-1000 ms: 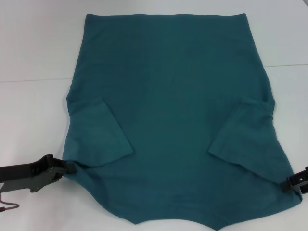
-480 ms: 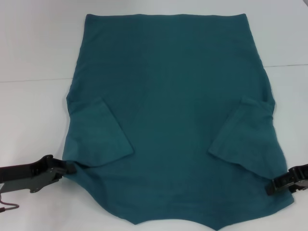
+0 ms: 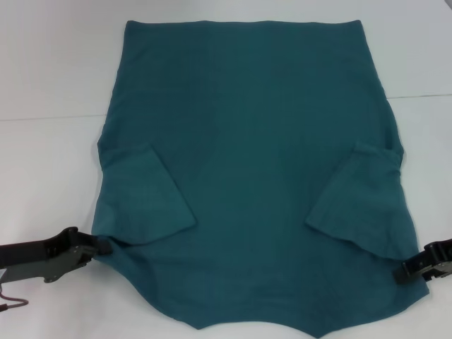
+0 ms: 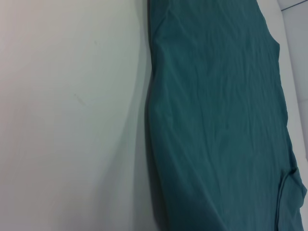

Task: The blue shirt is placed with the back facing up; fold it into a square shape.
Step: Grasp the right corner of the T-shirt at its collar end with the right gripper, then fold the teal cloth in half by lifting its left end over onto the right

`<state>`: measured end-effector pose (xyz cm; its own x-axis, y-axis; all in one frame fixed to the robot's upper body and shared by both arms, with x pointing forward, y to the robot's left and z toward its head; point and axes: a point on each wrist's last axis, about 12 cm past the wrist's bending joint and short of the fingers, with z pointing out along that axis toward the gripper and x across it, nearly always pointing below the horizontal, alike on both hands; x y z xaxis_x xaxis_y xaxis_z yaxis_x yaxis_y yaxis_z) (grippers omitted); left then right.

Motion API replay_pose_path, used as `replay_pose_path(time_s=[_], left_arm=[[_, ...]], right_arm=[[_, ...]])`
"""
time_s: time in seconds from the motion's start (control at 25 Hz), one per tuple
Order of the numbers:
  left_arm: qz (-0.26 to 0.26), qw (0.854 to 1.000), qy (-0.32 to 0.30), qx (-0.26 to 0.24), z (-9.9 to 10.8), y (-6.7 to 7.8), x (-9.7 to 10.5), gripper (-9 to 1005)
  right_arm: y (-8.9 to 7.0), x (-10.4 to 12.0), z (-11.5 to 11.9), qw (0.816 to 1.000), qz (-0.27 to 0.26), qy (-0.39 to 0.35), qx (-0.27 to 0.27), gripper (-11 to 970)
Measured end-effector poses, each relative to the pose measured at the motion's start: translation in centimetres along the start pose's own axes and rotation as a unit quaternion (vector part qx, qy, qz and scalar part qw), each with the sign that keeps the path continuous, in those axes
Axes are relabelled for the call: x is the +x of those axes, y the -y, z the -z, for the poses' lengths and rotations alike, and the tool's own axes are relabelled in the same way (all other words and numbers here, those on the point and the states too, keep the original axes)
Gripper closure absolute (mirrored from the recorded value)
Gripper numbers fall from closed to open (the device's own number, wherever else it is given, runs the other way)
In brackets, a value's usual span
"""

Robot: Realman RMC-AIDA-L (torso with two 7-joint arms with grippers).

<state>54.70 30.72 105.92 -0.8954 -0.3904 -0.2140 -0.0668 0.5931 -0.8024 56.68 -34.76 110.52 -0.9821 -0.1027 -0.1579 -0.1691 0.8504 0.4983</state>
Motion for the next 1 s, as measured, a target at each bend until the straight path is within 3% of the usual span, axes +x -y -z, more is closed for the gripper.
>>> replay_pose_path(time_s=[0.08, 0.4, 0.6, 0.84, 1.0], left_arm=[[0.0, 1.0, 0.0, 0.0, 0.0, 0.0, 0.0, 954], [0.0, 1.0, -0.002, 0.001, 0.0, 0.0, 0.0, 954], [-0.005, 1.0, -0.01, 0.007, 0.0, 0.2, 0.2, 954], [-0.036, 0.998, -0.053, 0.026, 1.1, 0.7, 0.7, 954], [-0.054, 0.994, -0.097, 0.025, 2.3, 0.7, 1.4, 954]], right_arm=[[0.0, 0.0, 0.0, 1.0, 0.001, -0.002, 0.001, 346], [0.1, -0.1, 0.2, 1.0, 0.001, 0.0, 0.004, 591], [0.2, 0.0, 0.4, 1.0, -0.002, -0.002, 0.002, 796], [0.1, 0.5, 1.5, 1.0, 0.008, -0.016, -0.001, 919], [-0.1, 1.0, 2.4, 1.0, 0.017, -0.025, 0.001, 916]])
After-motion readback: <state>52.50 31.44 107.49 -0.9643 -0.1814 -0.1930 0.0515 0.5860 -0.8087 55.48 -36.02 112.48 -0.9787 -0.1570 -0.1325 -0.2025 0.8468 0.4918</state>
